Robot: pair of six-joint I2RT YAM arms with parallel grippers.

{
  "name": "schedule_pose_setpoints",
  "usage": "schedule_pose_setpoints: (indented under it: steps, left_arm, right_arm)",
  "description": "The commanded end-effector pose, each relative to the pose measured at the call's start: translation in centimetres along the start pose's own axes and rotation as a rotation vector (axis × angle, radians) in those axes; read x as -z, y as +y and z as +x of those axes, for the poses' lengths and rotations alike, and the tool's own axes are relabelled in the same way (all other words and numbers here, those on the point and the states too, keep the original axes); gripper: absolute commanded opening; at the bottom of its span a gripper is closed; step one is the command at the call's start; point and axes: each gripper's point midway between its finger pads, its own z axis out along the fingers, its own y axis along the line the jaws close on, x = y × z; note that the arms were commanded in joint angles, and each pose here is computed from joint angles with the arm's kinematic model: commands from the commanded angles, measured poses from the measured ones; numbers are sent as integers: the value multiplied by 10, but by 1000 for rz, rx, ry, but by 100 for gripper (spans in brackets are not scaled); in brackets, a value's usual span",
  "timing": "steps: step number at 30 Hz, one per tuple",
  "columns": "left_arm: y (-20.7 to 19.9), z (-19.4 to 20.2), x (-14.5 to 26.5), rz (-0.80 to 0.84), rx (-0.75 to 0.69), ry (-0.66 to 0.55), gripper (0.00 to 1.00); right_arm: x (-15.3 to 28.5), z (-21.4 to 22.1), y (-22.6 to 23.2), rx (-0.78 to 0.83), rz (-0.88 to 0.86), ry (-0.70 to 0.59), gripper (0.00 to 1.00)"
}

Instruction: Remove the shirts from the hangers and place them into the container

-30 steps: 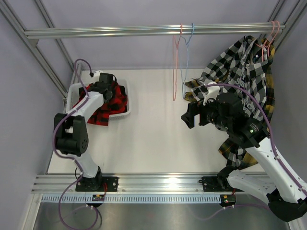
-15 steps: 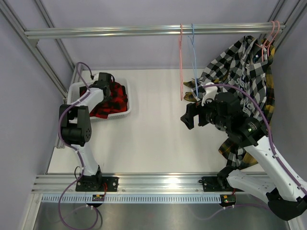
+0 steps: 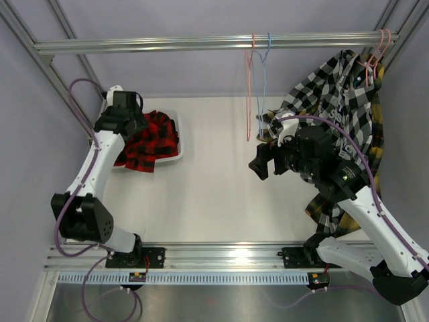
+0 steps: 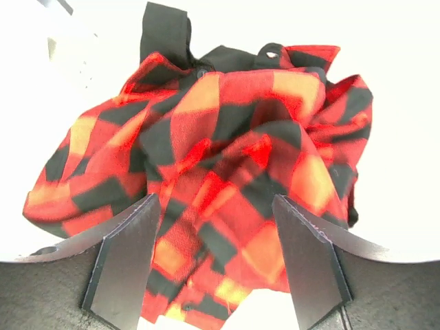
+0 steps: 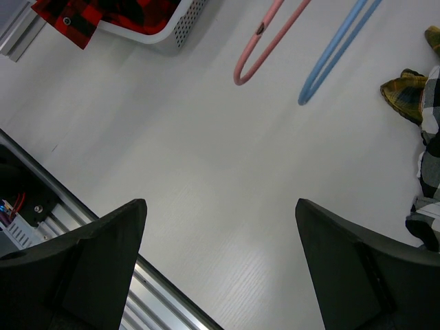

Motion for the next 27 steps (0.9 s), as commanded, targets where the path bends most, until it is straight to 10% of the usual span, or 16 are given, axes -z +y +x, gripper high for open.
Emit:
schedule_pose_setpoints:
  steps: [1, 8, 27]
  left_arm:
    - [3, 35, 22, 68, 69, 99, 72]
    - [-3, 96, 26, 185, 135, 214, 60]
    - [-18, 69, -61, 95, 102, 214, 43]
  right_arm:
    - [6, -24, 6, 31, -33, -76, 99]
    - [3, -19, 4, 33, -22, -66, 99]
    - [18, -7, -7, 15, 46, -44, 100]
